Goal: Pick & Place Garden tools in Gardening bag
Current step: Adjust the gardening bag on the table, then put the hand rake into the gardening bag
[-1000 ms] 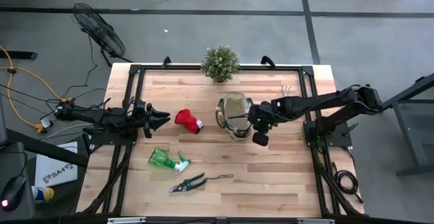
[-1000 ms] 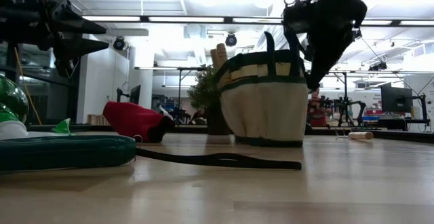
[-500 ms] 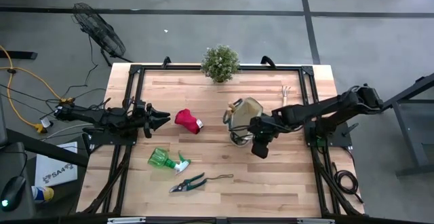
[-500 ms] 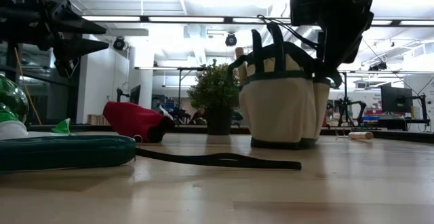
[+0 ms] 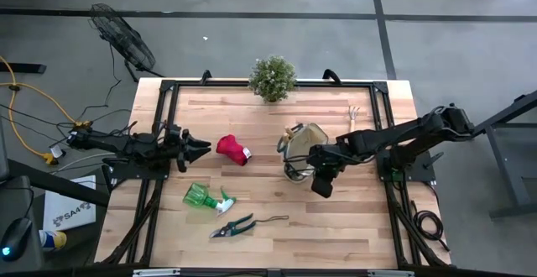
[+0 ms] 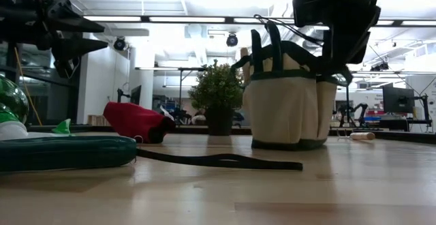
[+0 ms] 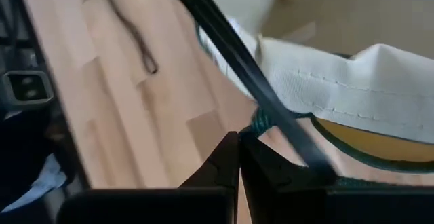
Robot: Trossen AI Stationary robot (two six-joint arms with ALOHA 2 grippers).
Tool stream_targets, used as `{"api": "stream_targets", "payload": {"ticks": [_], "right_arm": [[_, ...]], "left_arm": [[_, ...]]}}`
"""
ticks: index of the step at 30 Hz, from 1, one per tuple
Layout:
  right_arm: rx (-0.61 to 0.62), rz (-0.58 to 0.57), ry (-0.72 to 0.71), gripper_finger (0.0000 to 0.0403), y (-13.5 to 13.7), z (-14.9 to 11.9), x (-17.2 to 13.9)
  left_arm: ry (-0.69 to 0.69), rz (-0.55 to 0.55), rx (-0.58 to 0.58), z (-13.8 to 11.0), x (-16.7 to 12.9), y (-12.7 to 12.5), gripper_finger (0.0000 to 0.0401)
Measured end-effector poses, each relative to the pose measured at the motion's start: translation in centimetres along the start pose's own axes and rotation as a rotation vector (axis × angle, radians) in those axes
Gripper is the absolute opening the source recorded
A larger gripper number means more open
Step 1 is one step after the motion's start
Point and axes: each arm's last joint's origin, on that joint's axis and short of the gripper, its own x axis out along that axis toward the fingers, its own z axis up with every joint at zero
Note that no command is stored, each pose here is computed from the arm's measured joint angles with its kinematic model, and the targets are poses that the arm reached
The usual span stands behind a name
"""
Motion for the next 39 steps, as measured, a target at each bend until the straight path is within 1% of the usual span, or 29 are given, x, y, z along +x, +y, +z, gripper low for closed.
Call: {"api": "stream_targets", "payload": {"ticks": [4, 14, 18, 22, 27, 30, 32, 35, 39], "right_arm": [[0.0, 0.023, 0.005, 0.0004, 0.1, -0.1, -0.3], [-0.023, 0.039, -0.111, 0.0004, 0.2, -0.4, -3.1], [-0.038, 0.049, -0.126, 0.0011, 0.3, -0.5, -3.4], [-0.014, 0.05, -0.125, 0.0047, 0.3, -0.5, -3.4], [0.07, 0.057, -0.106, 0.0126, -0.3, -0.2, -3.6], [0.086, 0.112, -0.072, 0.0173, -0.6, 0.0, -3.9], [0.095, 0.156, -0.043, 0.0198, -0.8, 0.1, -4.0], [0.128, 0.172, -0.033, 0.0219, -1.3, 0.2, -4.5], [0.166, 0.166, -0.077, 0.0223, -2.0, 0.4, -5.5]], "left_arm": [[0.002, -0.002, 0.0, 0.0, 0.0, 0.0, 0.014], [0.002, -0.002, 0.0, 0.0, 0.0, 0.0, 0.014], [0.003, -0.004, -0.002, 0.0, 0.0, 0.0, 0.014], [0.005, -0.006, -0.001, 0.0, 0.0, 0.0, 0.014], [0.005, -0.006, -0.001, 0.0, 0.0, 0.0, 0.014], [0.006, -0.008, -0.001, 0.0, 0.0, 0.0, 0.014], [0.012, -0.016, -0.001, -0.1, 0.0, 0.0, 0.014], [0.022, -0.028, 0.001, -0.1, 0.0, -0.1, 0.014], [0.021, -0.027, 0.001, -0.1, 0.0, -0.1, 0.014]]}}
